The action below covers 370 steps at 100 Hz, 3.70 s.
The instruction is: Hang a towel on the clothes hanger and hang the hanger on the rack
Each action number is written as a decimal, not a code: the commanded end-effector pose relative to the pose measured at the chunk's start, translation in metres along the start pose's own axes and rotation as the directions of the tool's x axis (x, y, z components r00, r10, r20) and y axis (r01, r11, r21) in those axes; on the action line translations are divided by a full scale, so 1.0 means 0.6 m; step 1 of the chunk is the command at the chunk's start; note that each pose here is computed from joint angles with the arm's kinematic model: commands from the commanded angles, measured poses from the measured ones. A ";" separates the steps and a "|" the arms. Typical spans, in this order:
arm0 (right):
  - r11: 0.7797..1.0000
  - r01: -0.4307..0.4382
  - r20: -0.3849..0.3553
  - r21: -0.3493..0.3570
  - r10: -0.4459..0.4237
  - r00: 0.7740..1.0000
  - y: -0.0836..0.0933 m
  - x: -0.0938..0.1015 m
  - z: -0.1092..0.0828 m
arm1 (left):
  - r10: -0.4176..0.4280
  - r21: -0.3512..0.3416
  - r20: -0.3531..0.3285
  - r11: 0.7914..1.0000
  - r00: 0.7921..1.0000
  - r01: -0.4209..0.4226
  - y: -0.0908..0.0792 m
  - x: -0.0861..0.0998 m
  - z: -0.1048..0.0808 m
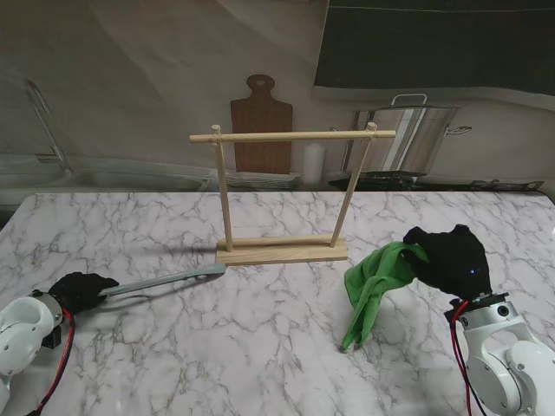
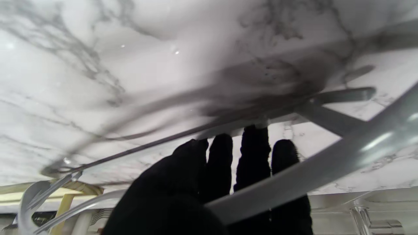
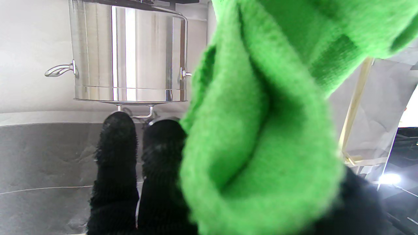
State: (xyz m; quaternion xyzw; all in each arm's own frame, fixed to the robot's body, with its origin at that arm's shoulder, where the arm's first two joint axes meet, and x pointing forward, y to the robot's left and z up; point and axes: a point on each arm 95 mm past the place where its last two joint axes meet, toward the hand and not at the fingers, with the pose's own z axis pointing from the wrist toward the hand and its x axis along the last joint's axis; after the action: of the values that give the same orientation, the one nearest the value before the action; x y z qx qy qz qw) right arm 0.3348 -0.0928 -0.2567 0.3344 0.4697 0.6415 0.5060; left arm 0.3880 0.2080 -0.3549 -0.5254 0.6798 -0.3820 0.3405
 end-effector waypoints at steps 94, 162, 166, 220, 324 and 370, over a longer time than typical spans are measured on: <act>1.000 -0.024 -0.012 -0.020 0.024 1.000 0.024 -0.003 -0.016 | -0.224 0.122 -0.191 0.961 0.956 0.250 -0.055 0.116 -0.014; 0.974 -0.203 -0.130 -0.102 0.189 0.973 0.094 0.044 -0.054 | -0.502 0.032 -0.356 0.837 0.788 0.547 -0.092 0.267 0.074; 0.972 -0.209 -0.136 -0.105 0.194 0.972 0.096 0.048 -0.054 | -0.515 0.022 -0.361 0.829 0.778 0.559 -0.094 0.278 0.081; 0.930 -0.349 -0.210 -0.114 0.321 0.924 0.103 0.098 -0.043 | -0.681 -0.052 -0.441 0.670 0.585 0.741 -0.132 0.439 0.144; 0.906 -0.331 -0.164 -0.263 0.296 0.941 0.097 0.093 0.024 | -0.876 -0.412 -0.365 0.456 0.315 0.789 -0.111 0.491 0.125; 0.930 -0.283 -0.023 -0.235 0.286 0.958 0.061 0.077 0.046 | -0.904 -0.448 -0.348 0.392 0.248 0.803 -0.111 0.504 0.126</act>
State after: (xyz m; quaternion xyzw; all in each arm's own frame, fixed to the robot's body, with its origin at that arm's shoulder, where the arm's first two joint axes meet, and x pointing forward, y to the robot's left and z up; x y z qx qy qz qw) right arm 0.3328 -0.0406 -0.2114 0.3377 0.3400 0.7589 0.4409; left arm 0.4200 -0.1038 -0.3529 -0.7071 0.3741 -0.5761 -0.1678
